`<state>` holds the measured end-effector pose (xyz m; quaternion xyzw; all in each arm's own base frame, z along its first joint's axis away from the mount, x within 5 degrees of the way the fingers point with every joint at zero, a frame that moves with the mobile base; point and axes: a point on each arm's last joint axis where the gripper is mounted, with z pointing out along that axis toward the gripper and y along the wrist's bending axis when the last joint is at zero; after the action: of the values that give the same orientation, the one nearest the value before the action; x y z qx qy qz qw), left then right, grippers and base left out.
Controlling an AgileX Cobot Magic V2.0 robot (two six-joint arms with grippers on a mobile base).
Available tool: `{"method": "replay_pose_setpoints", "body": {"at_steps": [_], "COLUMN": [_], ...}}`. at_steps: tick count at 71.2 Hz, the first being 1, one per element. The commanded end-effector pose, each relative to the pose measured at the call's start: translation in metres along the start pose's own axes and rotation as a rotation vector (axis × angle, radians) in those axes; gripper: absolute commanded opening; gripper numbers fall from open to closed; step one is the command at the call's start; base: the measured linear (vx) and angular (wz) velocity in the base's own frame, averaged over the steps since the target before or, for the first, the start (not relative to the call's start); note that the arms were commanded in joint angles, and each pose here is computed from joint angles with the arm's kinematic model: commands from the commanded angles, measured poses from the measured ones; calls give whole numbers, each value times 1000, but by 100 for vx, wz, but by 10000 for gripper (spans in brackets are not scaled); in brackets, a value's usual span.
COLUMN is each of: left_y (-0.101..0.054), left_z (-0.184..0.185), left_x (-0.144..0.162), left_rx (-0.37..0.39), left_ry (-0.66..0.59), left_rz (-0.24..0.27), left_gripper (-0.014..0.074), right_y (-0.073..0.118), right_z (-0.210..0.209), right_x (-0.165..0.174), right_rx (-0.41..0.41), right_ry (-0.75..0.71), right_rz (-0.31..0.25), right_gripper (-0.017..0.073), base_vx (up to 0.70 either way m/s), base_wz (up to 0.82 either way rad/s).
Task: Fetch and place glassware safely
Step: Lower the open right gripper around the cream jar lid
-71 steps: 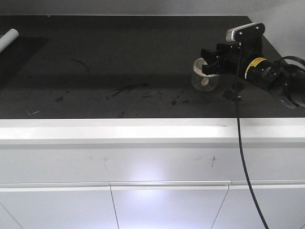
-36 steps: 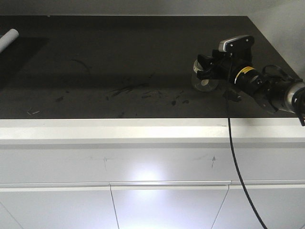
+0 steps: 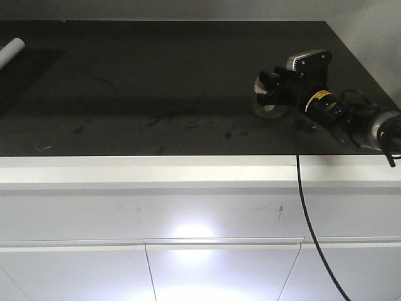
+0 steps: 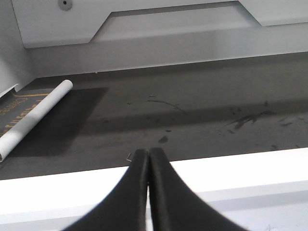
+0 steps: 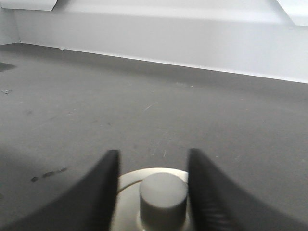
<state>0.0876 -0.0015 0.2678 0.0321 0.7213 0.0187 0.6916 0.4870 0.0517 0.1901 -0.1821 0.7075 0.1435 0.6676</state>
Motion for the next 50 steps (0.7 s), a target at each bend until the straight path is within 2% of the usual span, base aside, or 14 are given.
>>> {"method": "replay_pose_setpoints", "body": {"at_steps": [1, 6, 25, 33, 50], "left_y": [0, 0, 0, 0, 0], "left_z": [-1, -1, -1, -1, -1], "left_x": [-16, -16, -16, -16, -16], "left_rx": [4, 4, 4, 4, 4], "left_ry": [-96, -96, -96, -96, -96], "left_rz": [-16, -16, -16, -16, -16], "left_gripper": [-7, -7, -7, -7, -7], "right_y": [0, 0, 0, 2, 21], "right_z": [-4, -4, -8, -13, -53], "right_x": [-39, -39, -52, -64, -85], "right_rx": [-4, -4, -1, -5, -25], "right_ry": [-118, -118, -133, -125, -100], "right_rz": [-34, -34, -36, 6, -5], "right_gripper": [113, -16, -6, -4, -3], "base_vx": [0, 0, 0, 0, 0], "base_wz": [0, 0, 0, 0, 0]}}
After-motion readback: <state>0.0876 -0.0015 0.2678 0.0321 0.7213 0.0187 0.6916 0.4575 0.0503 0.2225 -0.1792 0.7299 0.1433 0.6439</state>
